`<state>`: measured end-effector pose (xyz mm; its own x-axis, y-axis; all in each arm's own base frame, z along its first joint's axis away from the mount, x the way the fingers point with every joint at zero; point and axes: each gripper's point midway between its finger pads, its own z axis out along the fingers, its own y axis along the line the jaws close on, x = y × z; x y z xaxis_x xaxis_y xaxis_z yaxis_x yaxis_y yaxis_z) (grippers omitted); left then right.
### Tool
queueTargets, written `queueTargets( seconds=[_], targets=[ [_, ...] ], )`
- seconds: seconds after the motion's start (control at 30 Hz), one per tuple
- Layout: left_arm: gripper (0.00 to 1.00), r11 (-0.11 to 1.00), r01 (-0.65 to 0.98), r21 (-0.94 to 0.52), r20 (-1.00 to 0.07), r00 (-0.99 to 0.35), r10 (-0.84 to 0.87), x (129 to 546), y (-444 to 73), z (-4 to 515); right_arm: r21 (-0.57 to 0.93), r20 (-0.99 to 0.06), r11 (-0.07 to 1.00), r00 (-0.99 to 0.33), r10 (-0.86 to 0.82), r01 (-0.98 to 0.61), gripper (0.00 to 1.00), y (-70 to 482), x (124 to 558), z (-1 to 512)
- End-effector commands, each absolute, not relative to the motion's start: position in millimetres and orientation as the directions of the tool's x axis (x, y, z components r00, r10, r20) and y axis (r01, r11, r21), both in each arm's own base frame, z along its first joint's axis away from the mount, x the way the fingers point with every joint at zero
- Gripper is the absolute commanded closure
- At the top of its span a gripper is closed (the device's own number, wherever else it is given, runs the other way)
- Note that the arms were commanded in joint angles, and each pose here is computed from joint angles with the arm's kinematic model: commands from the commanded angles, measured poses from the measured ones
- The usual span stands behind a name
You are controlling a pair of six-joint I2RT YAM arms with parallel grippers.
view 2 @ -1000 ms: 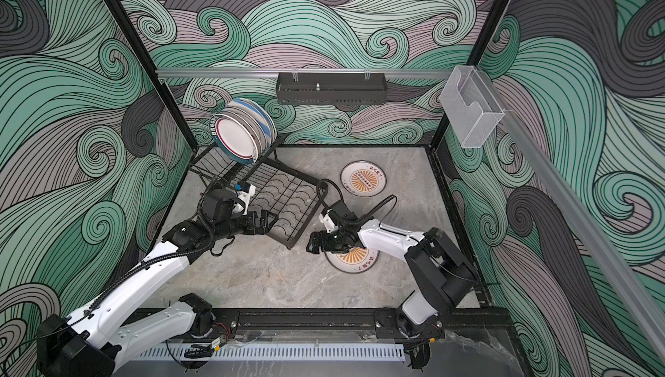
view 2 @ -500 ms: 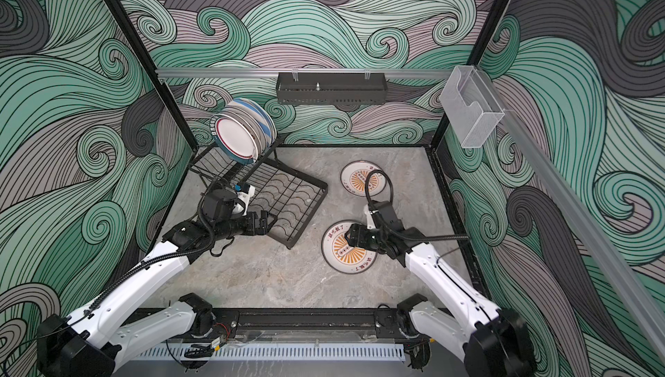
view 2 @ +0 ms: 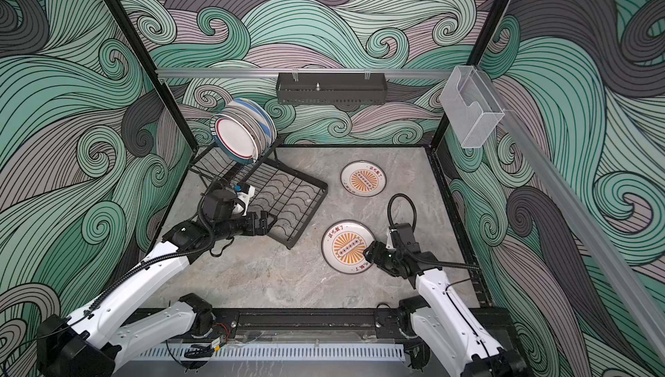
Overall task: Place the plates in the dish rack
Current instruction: 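Grip the sunburst plate's rim with the right gripper and tilt it up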
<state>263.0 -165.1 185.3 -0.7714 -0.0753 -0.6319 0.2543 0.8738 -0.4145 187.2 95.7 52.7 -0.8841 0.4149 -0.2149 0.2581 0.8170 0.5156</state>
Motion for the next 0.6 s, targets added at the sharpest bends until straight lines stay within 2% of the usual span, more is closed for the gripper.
queueTargets(
  seconds=[0.0, 0.27, 0.57],
  targets=[
    [0.01, 0.877, 0.235, -0.419, -0.618, -0.782, -0.086, 261, -162, 183, 0.573, -0.197, 0.776, -0.875, 0.442, 0.264, 0.33, 101, 192, 50],
    [0.01, 0.876, 0.226, -0.426, -0.6, -0.795, -0.087, 261, -163, 174, 0.607, -0.153, 0.734, -0.861, 0.485, 0.305, 0.39, 102, 189, 31],
    [0.01, 0.874, 0.229, -0.429, -0.598, -0.797, -0.085, 262, -164, 174, 0.627, -0.145, 0.704, -0.838, 0.526, 0.333, 0.39, 98, 198, 16]
  ],
)
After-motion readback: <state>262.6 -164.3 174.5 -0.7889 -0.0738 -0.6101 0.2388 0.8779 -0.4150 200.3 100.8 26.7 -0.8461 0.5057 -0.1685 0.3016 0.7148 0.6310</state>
